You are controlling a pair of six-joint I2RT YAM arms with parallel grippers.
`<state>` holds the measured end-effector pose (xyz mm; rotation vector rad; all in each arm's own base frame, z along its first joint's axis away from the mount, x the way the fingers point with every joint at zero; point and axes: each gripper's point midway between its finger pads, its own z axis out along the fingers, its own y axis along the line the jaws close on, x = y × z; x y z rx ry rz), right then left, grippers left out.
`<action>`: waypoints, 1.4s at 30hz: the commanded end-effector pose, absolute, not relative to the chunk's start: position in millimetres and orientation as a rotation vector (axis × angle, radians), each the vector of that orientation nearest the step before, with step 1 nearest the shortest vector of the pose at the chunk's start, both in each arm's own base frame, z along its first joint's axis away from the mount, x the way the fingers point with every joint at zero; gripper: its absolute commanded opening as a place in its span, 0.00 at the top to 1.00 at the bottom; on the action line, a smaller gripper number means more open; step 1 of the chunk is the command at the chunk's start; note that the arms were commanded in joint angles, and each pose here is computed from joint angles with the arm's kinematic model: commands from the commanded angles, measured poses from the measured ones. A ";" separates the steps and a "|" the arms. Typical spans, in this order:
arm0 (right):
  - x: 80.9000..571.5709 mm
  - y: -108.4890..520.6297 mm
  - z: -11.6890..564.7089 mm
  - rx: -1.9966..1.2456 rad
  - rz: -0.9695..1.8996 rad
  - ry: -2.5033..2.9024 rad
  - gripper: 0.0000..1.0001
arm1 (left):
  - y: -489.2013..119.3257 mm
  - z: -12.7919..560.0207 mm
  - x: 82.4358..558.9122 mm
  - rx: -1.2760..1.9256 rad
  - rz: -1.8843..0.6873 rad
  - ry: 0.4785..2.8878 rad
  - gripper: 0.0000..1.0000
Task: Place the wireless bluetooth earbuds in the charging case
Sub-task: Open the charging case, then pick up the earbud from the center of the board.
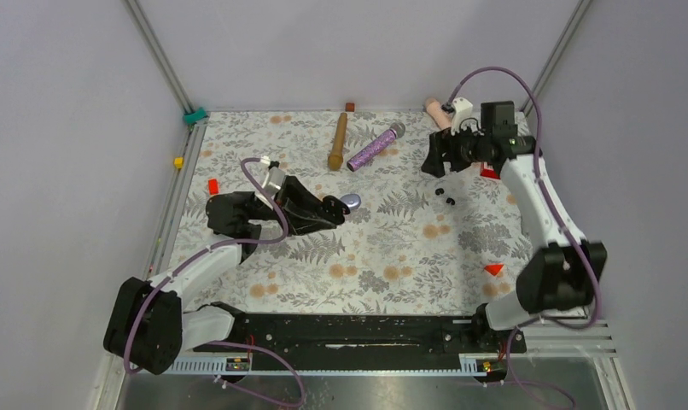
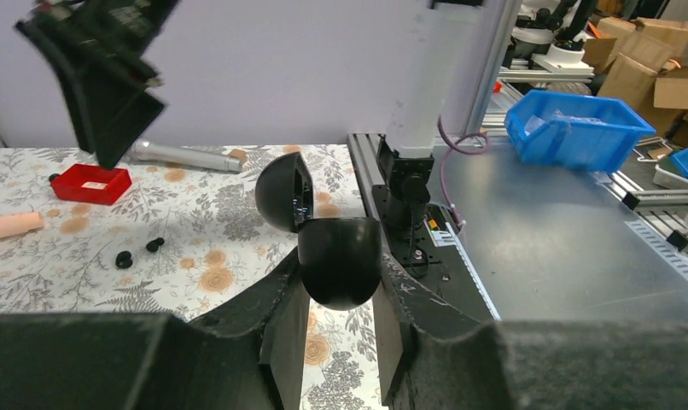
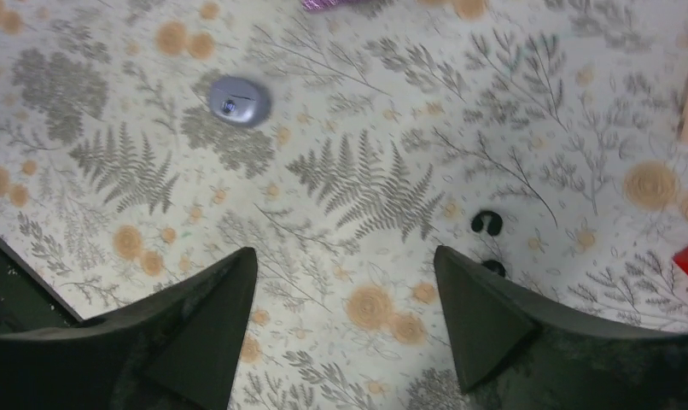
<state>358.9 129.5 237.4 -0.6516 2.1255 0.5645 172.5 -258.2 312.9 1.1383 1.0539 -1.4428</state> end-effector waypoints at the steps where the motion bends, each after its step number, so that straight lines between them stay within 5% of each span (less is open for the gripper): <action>1: 383.7 89.0 207.6 -0.531 0.583 2.371 0.22 | -253.9 315.4 153.4 1.203 -1.442 0.954 1.00; 8: 426.7 41.0 144.5 -0.240 0.572 2.686 0.48 | -265.3 302.0 131.6 1.275 -1.488 0.912 1.00; 15: 432.9 12.1 85.4 -0.152 0.374 2.857 0.51 | -269.5 300.9 127.0 1.288 -1.513 0.910 1.00; 23: 421.8 8.5 48.9 -0.131 0.382 2.956 0.67 | -269.9 298.7 125.5 1.295 -1.521 0.914 1.00; 42: 404.5 10.2 19.7 -0.046 0.390 3.022 0.73 | -270.4 299.8 126.2 1.298 -1.521 0.914 1.00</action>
